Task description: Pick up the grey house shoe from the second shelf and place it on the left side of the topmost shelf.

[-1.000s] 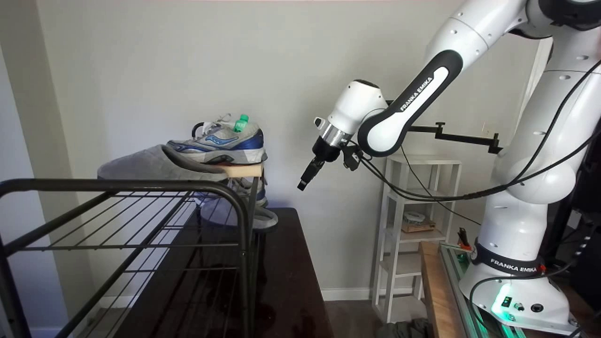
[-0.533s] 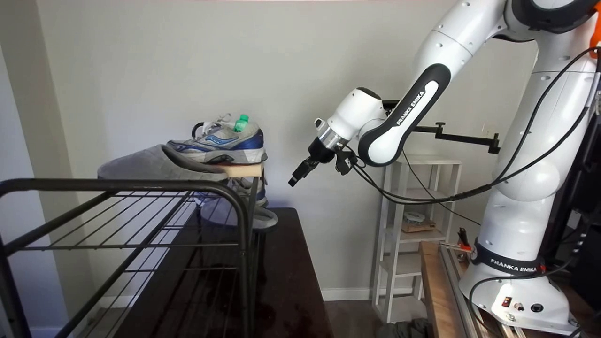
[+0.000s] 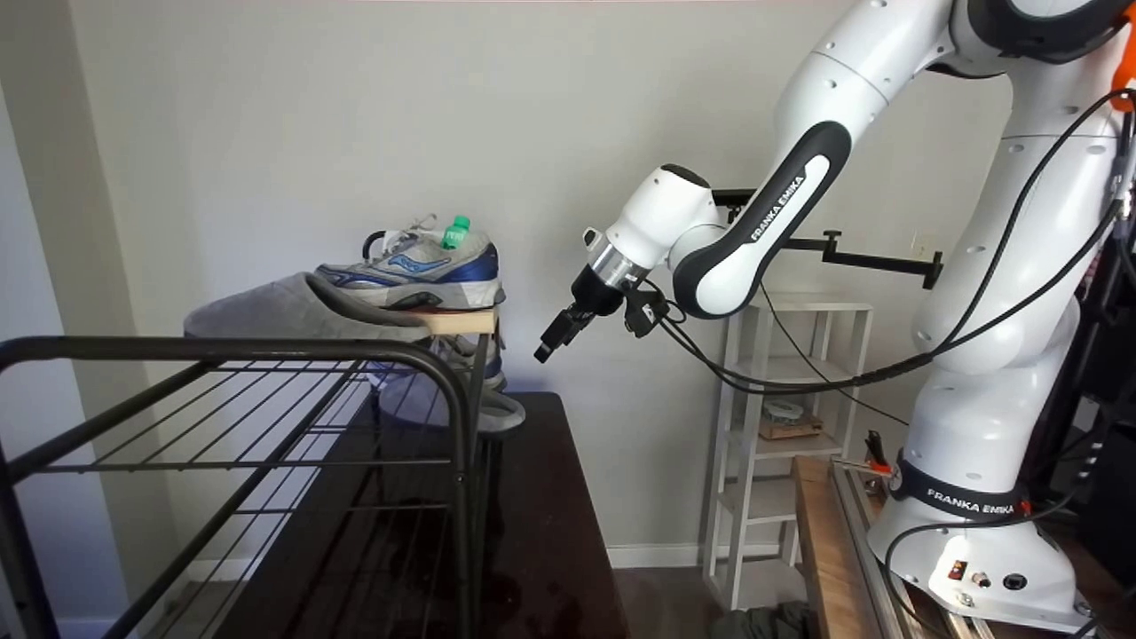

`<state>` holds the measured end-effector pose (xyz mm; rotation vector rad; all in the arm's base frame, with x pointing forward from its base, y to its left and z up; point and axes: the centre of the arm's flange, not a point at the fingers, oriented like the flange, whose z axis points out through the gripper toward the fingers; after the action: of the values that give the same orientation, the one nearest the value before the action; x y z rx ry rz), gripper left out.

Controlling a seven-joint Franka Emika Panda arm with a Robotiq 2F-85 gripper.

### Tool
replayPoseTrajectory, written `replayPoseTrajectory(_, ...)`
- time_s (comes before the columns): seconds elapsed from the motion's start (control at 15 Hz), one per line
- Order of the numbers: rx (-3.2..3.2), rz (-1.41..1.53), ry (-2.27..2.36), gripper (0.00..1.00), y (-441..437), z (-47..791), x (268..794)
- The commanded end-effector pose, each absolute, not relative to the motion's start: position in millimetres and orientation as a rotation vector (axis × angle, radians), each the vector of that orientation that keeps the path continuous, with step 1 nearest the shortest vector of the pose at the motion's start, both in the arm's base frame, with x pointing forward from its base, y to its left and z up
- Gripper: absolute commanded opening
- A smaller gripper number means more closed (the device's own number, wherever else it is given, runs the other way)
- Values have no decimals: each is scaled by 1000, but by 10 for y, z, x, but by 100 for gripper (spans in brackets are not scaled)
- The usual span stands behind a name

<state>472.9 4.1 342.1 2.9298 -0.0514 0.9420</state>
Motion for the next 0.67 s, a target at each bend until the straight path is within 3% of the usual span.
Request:
replayPoseTrajectory(0.0,2906,848,-90,100,287,2945,5011)
replayPoseTrajectory(0.07,2930,893,-64,100,95,3378,4728)
replayPoseTrajectory(0.6,2835,967,-11,100,162,3227,4817)
